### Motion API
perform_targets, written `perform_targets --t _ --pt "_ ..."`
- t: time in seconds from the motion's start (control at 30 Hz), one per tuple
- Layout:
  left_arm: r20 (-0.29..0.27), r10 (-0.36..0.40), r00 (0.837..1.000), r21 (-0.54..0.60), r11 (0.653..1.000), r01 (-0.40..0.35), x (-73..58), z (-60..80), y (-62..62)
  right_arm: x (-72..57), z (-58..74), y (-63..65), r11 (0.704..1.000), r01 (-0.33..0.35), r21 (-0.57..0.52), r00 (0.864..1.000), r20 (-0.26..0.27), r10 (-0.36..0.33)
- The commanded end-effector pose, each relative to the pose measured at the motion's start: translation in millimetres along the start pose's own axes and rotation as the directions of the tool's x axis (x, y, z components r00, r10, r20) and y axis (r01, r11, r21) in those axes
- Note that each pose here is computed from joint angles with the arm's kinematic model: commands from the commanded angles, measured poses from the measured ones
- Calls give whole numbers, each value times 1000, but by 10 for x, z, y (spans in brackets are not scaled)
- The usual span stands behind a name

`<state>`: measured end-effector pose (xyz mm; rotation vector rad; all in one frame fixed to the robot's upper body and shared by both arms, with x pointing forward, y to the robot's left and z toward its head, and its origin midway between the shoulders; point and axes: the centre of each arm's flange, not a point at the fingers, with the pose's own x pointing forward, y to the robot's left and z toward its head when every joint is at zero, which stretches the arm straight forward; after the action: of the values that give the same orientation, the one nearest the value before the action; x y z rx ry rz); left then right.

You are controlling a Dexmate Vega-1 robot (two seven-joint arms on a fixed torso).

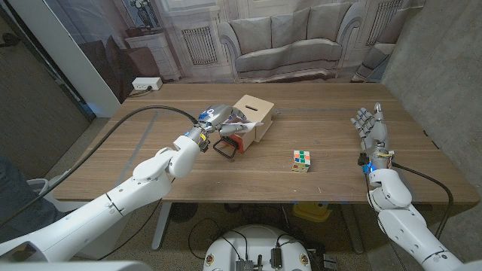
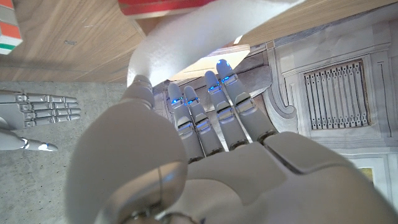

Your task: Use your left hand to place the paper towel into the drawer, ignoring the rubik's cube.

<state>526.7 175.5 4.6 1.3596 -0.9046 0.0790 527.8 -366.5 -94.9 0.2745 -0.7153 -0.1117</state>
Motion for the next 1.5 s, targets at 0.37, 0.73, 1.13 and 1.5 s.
perform_targets --t 0.37,0.73,1.13,1.5 --pt "0 29 1000 26 999 -29 -37 9 177 -54 25 15 1000 6 -1 1000 14 -6" --pt "6 52 999 44 998 -52 -62 16 272 -62 40 36 1000 4 -5 1000 17 -4" --pt "12 88 996 51 995 -88 -71 11 427 -78 49 35 1000 9 -7 1000 19 -9" --pt "16 115 993 66 991 -116 -84 21 542 -99 23 40 1000 8 0 1000 16 -8"
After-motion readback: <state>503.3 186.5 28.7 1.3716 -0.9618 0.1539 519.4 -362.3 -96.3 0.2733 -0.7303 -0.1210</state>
